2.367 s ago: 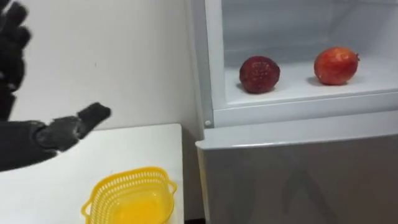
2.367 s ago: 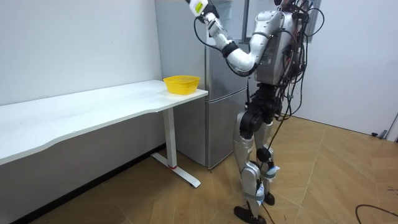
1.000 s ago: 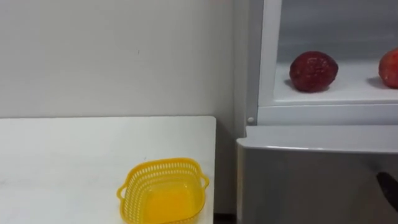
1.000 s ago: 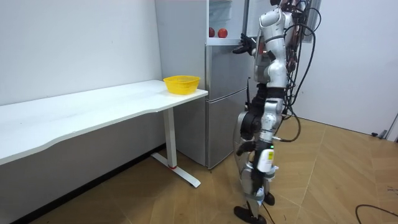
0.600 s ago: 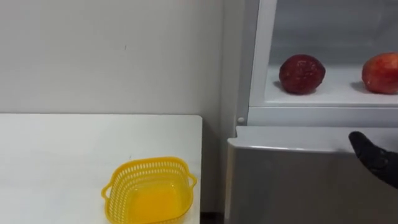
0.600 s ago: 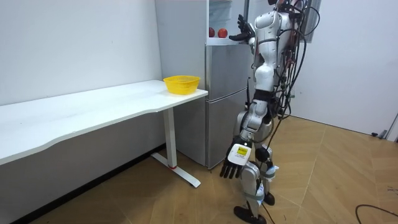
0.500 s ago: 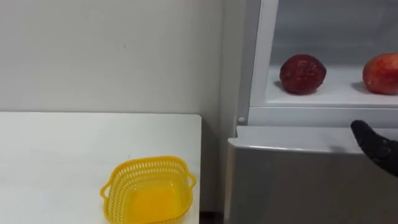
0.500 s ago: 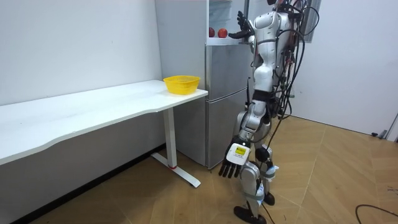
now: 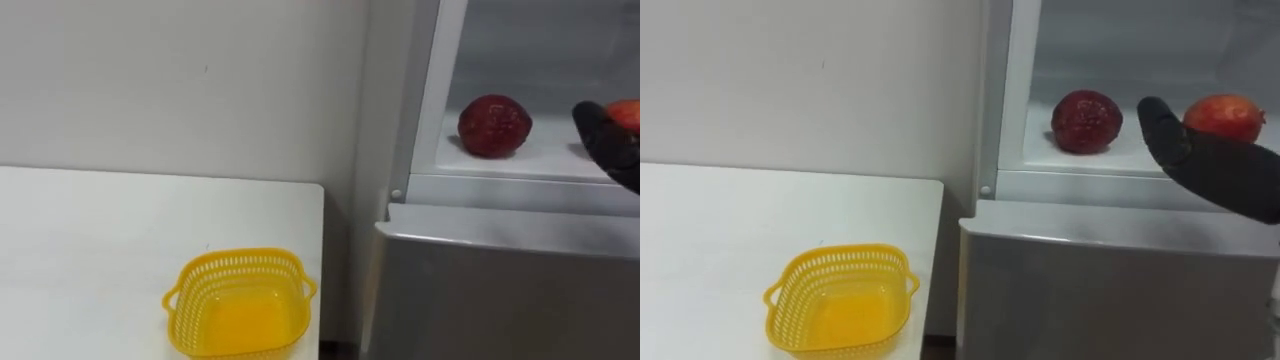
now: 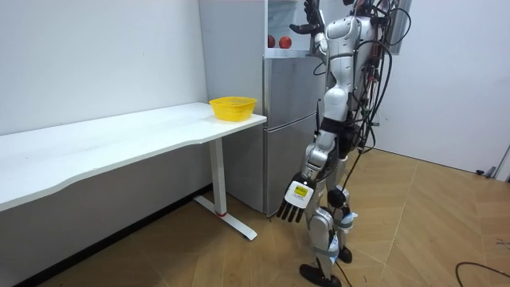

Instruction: Retrieve from the upper fridge

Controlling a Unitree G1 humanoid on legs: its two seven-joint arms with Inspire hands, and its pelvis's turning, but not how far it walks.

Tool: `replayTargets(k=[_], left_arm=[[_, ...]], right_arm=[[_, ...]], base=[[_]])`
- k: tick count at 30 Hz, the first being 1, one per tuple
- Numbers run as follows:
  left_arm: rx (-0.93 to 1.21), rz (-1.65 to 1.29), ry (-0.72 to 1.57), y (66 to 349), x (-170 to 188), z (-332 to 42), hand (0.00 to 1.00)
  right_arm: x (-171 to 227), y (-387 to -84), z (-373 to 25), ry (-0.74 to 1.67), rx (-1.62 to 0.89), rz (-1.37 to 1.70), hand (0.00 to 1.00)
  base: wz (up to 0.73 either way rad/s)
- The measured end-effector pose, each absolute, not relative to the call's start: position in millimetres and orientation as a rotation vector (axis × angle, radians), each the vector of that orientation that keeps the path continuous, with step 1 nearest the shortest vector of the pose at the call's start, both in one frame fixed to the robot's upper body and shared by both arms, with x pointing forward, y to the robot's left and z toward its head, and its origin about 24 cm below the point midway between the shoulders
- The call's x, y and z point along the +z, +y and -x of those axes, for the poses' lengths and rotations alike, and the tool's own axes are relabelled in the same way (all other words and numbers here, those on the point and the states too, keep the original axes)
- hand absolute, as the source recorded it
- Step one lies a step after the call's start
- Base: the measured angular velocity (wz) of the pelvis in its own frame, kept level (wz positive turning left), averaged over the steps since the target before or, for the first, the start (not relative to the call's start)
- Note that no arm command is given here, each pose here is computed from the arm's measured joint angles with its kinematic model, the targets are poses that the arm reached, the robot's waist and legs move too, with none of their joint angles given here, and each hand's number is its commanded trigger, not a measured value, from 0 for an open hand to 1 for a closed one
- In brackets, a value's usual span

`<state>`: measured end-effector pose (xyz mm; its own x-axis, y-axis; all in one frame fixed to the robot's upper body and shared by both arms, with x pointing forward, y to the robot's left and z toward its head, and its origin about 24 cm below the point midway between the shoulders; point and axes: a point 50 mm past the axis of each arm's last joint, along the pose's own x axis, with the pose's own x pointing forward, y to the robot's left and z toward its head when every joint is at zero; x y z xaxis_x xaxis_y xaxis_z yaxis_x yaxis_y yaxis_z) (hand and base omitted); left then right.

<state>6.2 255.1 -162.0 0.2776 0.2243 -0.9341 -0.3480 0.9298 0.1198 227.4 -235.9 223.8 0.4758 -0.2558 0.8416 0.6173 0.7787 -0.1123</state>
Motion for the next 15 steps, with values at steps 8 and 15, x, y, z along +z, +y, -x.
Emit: replayTargets(k=[8,15], left_arm=[[0.34,0.086,1.243,254.9,-161.9,-9.9,0.0],[0.312,0.077,1.268,254.7,-162.3,-8.4,0.0]], right_arm=[[222.7,-245.5,-245.6,-0.863,-0.567,0.452,0.0],[227.2,-238.5,-265.6,-0.844,-0.528,0.415,0.0]], base=[[0.0],[-0.01]])
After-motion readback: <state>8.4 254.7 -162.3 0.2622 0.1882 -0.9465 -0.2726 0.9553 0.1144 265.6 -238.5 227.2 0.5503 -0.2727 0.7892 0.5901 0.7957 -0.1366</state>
